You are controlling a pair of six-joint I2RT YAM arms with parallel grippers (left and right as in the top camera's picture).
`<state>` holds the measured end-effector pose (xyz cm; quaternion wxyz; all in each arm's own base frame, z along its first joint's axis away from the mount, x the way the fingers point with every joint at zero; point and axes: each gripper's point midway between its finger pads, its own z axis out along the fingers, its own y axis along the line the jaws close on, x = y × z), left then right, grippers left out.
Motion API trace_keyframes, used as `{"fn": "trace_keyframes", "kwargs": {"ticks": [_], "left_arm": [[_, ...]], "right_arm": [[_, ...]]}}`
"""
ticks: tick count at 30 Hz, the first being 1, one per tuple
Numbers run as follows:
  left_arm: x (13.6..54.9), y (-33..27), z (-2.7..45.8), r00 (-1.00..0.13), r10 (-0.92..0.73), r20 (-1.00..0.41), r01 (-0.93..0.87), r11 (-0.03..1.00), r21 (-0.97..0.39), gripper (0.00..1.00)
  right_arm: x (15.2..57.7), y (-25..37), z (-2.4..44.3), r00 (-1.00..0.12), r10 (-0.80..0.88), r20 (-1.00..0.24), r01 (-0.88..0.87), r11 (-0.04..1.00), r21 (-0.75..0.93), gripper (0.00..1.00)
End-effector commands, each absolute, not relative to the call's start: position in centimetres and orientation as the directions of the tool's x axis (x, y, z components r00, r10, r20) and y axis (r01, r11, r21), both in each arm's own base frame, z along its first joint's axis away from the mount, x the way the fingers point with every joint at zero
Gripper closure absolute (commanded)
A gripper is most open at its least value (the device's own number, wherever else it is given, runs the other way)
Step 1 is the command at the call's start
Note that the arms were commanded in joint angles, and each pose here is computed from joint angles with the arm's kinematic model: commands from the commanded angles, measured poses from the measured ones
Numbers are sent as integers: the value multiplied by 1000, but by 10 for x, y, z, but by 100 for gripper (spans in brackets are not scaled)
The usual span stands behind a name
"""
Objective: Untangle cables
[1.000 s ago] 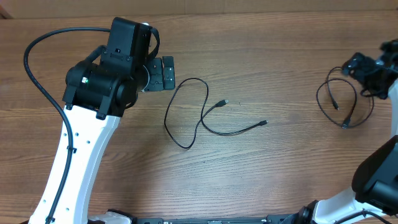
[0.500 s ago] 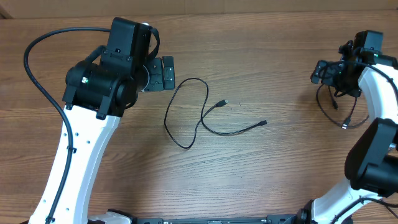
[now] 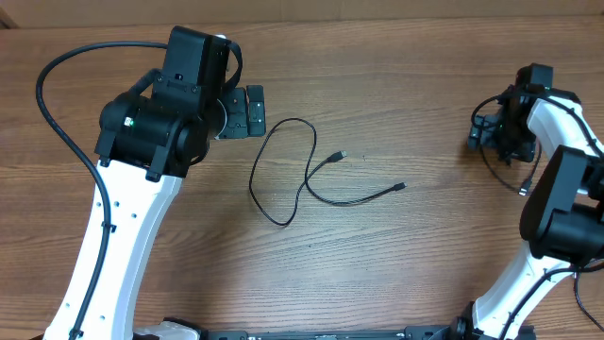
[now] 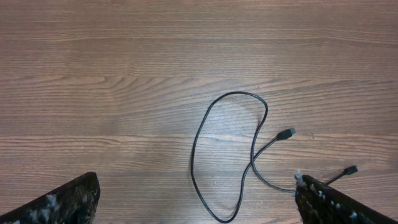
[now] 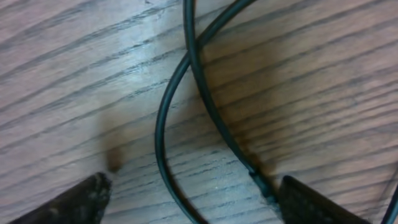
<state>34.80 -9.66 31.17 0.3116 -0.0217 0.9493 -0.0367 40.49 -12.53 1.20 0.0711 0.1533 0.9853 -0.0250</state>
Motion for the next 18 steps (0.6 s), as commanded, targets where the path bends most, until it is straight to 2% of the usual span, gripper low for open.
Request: {"fn": "trace_keyframes", "kwargs": {"ticks": [1,9,15,18], "left_arm": [[348,-98,317,-798,-81,-598,-24,994,-102,0],[348,-98,317,-798,-81,-598,-24,994,-102,0],[348,-98,316,-798,-81,-598,-24,994,-102,0],[348,-98,317,-798,-81,-598,-24,994,-102,0]], "right_arm": [[405,-127,11,-943,295,-152,304,952,-38,22],[405,-135,12,-958,241,-155,257,962,-93,24],[402,-141,12,-959,242,-150,261,957,-127,38],[398,-147,13,-960,243,-141,265,950,-168,33]]}}
